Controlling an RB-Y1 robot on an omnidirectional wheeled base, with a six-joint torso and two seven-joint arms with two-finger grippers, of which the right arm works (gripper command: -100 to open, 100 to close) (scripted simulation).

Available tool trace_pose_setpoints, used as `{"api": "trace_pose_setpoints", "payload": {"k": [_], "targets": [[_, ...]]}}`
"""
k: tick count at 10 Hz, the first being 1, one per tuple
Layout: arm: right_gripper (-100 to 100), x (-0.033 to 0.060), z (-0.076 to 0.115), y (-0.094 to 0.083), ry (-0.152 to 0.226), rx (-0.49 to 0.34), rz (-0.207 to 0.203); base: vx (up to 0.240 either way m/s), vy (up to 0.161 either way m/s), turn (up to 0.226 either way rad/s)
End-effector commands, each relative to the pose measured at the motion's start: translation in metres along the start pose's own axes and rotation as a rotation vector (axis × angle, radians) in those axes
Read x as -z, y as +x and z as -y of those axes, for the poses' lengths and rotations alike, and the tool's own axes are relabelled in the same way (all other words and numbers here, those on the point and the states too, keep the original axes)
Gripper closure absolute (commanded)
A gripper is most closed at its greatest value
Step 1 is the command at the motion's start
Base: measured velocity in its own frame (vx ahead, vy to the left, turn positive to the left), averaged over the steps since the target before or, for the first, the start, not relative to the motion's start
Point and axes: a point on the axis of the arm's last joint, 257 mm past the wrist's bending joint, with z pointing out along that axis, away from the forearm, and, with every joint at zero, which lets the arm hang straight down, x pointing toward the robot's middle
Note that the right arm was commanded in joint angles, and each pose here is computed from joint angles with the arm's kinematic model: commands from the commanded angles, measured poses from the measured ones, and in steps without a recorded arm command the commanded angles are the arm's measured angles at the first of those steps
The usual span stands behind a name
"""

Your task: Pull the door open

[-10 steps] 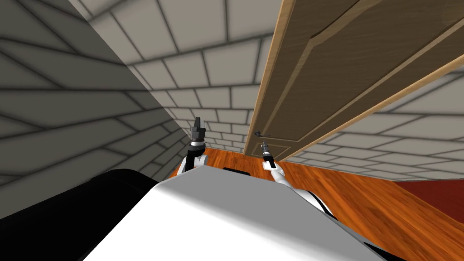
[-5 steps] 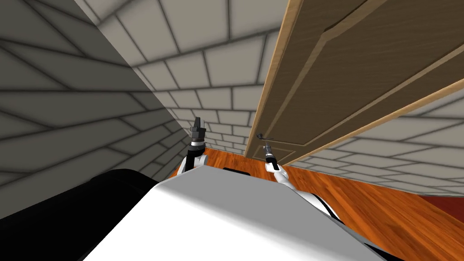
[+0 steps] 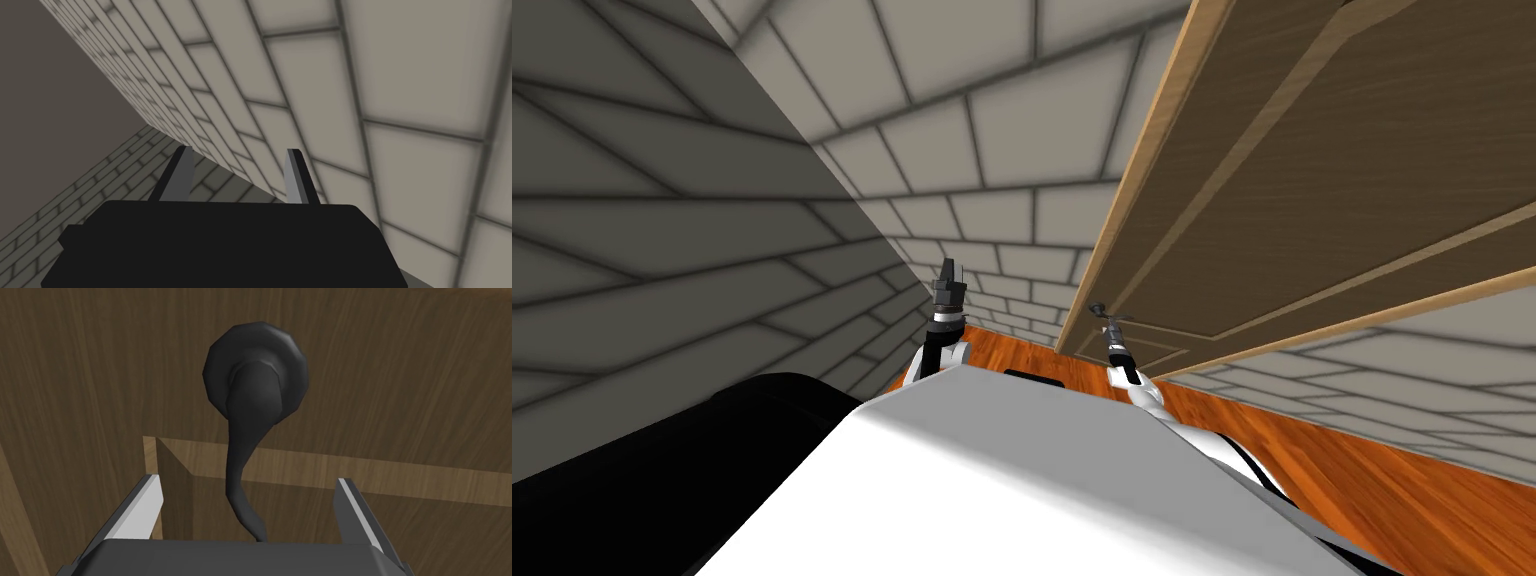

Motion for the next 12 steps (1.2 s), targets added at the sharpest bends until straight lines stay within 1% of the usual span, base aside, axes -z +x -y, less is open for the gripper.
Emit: {"api": "trace_pose_setpoints", "payload": {"k": [1, 2, 3, 5, 6, 7, 8, 12], "targets": [[-100, 0.0003, -0.002, 0.0, -0.002, 0.001, 0.002, 0.054, 0.02, -0.013], [-100, 0.0089, 0.0, -0.025, 0.0, 0.001, 0.027, 0.117, 0.045, 0.161], [-100, 0.0089, 0.0, -0.025, 0.0, 0.001, 0.027, 0.125, 0.027, 0.099], [-100, 0.0194, 0.001, -0.053, 0.0, 0.002, 0.056, 0.155, 0.013, 0.113], [-100, 0.0194, 0.001, -0.053, 0.0, 0.002, 0.056, 0.151, -0.005, 0.059], [-100, 0.0174, 0.001, -0.051, 0.004, 0.003, 0.054, 0.053, -0.005, 0.008], [100, 0.0174, 0.001, -0.051, 0.004, 0.003, 0.054, 0.0, 0.0, 0.0], [100, 0.0174, 0.001, -0.051, 0.004, 0.003, 0.054, -0.013, -0.001, 0.001]]}}
